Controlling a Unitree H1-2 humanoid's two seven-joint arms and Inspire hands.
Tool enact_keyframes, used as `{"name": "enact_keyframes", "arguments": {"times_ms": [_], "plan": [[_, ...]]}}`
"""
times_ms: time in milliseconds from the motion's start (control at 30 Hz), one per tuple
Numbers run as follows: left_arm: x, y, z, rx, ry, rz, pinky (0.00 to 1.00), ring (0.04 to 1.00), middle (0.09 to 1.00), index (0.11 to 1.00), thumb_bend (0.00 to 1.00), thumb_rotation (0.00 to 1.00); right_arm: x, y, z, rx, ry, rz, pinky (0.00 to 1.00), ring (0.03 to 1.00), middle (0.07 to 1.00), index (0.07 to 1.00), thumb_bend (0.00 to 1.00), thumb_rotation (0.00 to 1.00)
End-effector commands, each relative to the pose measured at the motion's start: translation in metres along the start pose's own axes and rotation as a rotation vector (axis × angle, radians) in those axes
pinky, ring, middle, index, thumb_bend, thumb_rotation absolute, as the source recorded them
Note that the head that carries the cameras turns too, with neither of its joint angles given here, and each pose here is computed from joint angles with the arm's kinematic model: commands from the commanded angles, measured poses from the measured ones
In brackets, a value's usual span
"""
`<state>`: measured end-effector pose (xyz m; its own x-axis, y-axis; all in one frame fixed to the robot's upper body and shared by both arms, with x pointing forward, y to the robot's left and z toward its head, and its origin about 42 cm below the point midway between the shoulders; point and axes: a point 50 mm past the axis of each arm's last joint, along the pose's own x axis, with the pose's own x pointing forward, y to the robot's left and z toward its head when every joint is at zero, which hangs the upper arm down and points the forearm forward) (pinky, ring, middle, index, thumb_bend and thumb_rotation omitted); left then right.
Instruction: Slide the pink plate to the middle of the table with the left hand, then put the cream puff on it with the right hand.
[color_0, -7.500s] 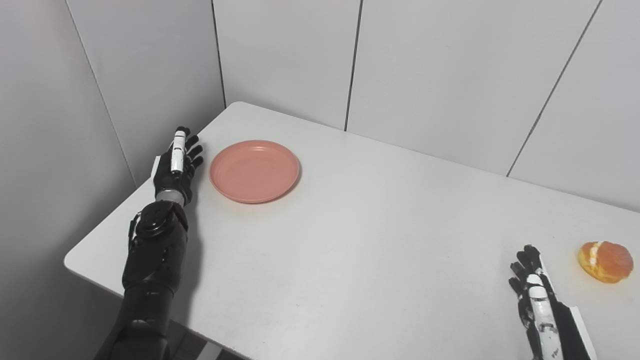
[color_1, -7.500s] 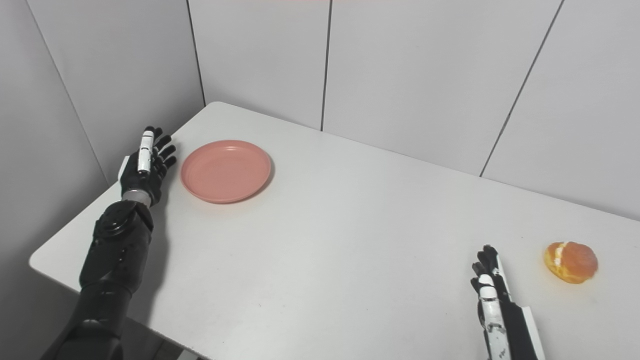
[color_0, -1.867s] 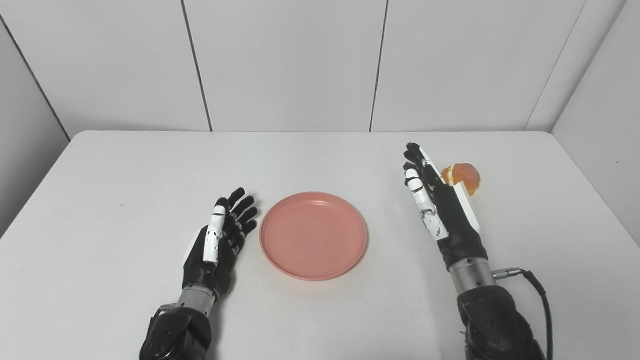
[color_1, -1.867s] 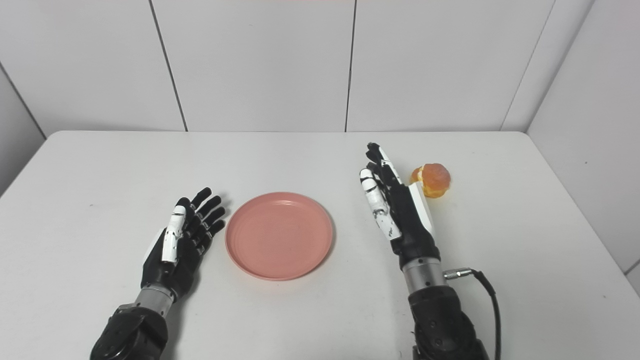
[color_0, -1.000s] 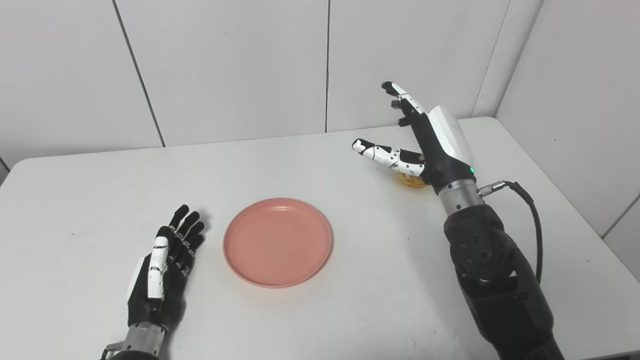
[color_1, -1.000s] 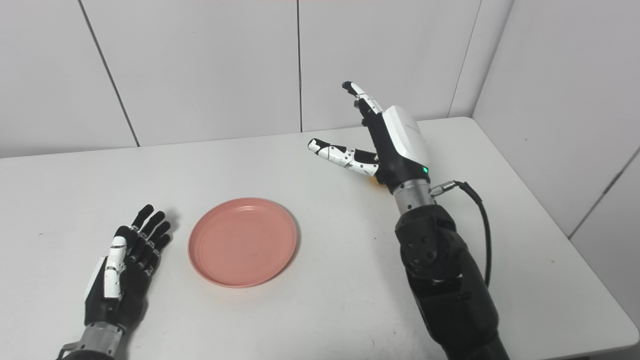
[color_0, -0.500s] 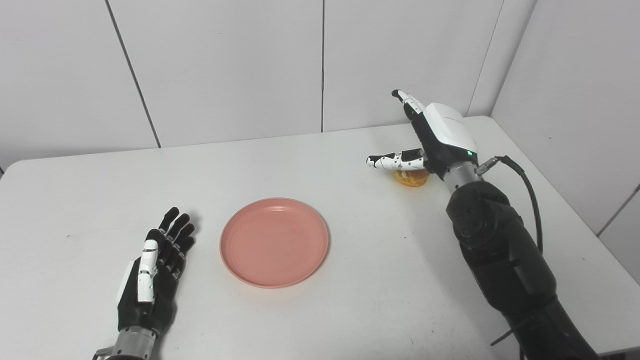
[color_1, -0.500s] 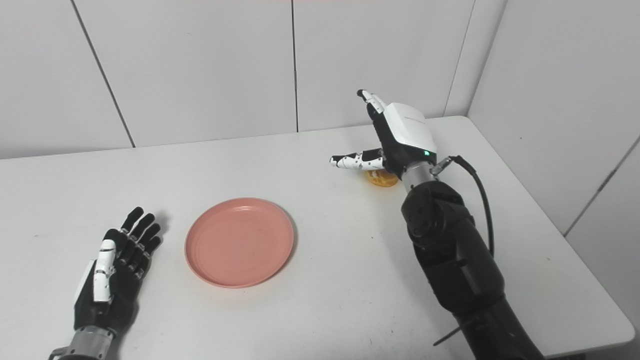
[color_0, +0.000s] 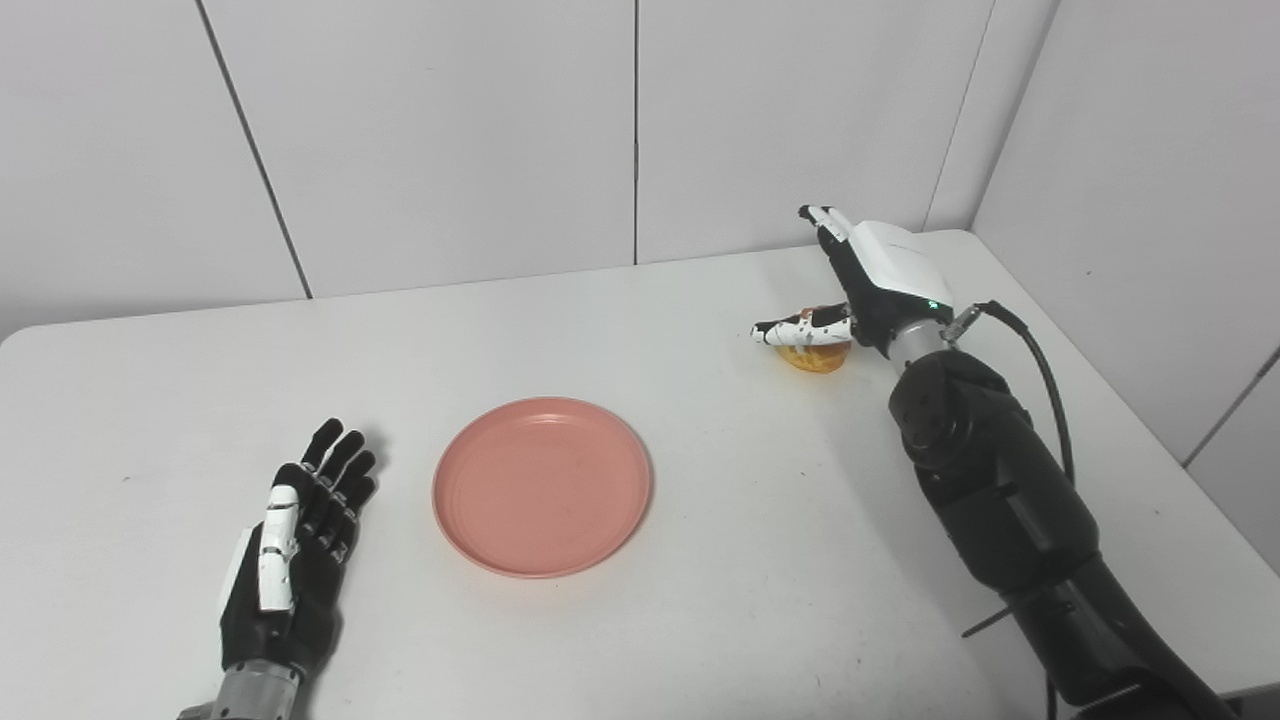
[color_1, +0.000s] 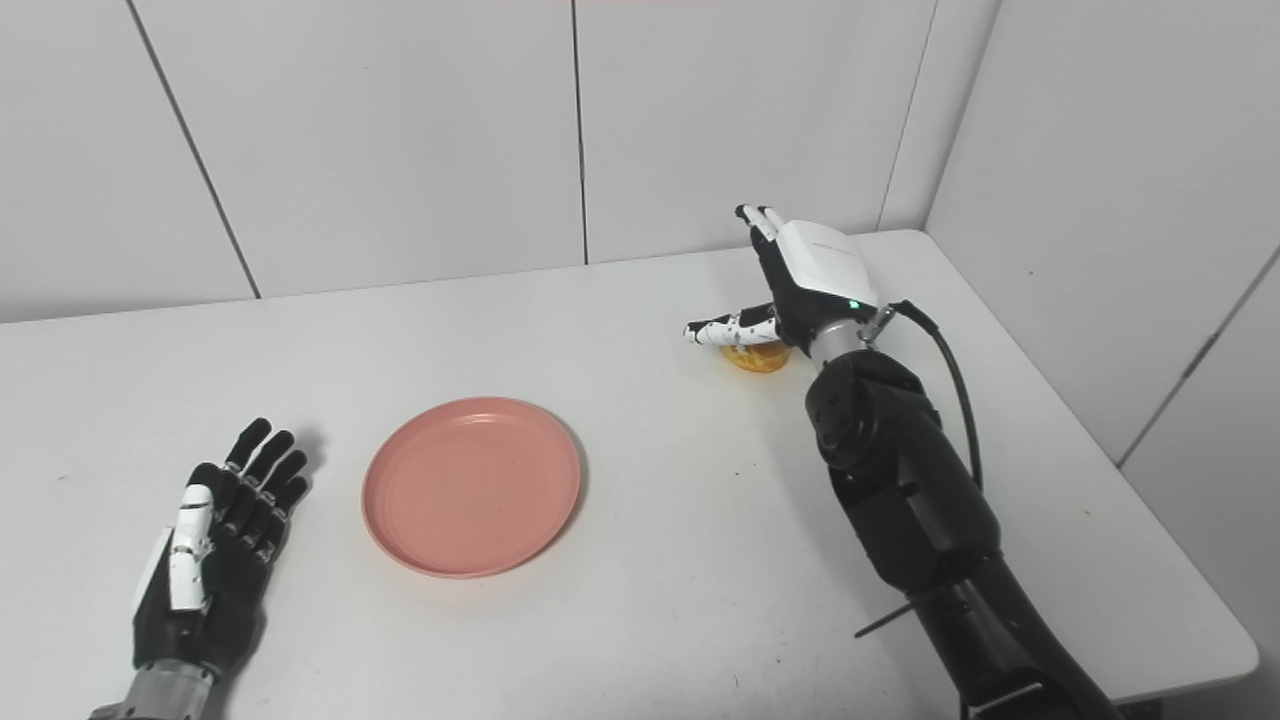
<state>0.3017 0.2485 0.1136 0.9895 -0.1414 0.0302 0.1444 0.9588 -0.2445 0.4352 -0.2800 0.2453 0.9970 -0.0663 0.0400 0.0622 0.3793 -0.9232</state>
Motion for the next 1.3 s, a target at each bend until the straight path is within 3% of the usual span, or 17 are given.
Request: {"name": "enact_keyframes", "arguments": {"times_ms": [0, 367, 533, 1267], "plan": [[-0.009, 0.006, -0.011, -0.008, 0.062, 0.034, 0.97, 0.936, 0.93, 0.902, 0.39, 1.0, 0.014, -0.028, 0.006, -0.012, -0.023, -0.079, 0.72, 0.898, 0.96, 0.928, 0.85, 0.46], [-0.009, 0.006, -0.01, -0.016, 0.07, 0.029, 0.96, 0.931, 0.928, 0.902, 0.4, 1.0, 0.029, -0.02, -0.011, -0.032, 0.037, -0.048, 0.74, 0.89, 0.948, 0.931, 0.86, 0.49], [-0.01, 0.006, -0.009, -0.015, 0.071, 0.028, 0.96, 0.931, 0.927, 0.904, 0.4, 1.0, 0.032, -0.018, -0.013, -0.031, 0.045, -0.029, 0.71, 0.875, 0.945, 0.93, 0.87, 0.49], [-0.011, 0.008, -0.011, -0.012, 0.076, 0.026, 0.98, 0.944, 0.938, 0.911, 0.42, 1.0, 0.055, 0.002, -0.019, -0.037, 0.086, 0.052, 0.72, 0.857, 0.924, 0.913, 0.87, 0.46]]}}
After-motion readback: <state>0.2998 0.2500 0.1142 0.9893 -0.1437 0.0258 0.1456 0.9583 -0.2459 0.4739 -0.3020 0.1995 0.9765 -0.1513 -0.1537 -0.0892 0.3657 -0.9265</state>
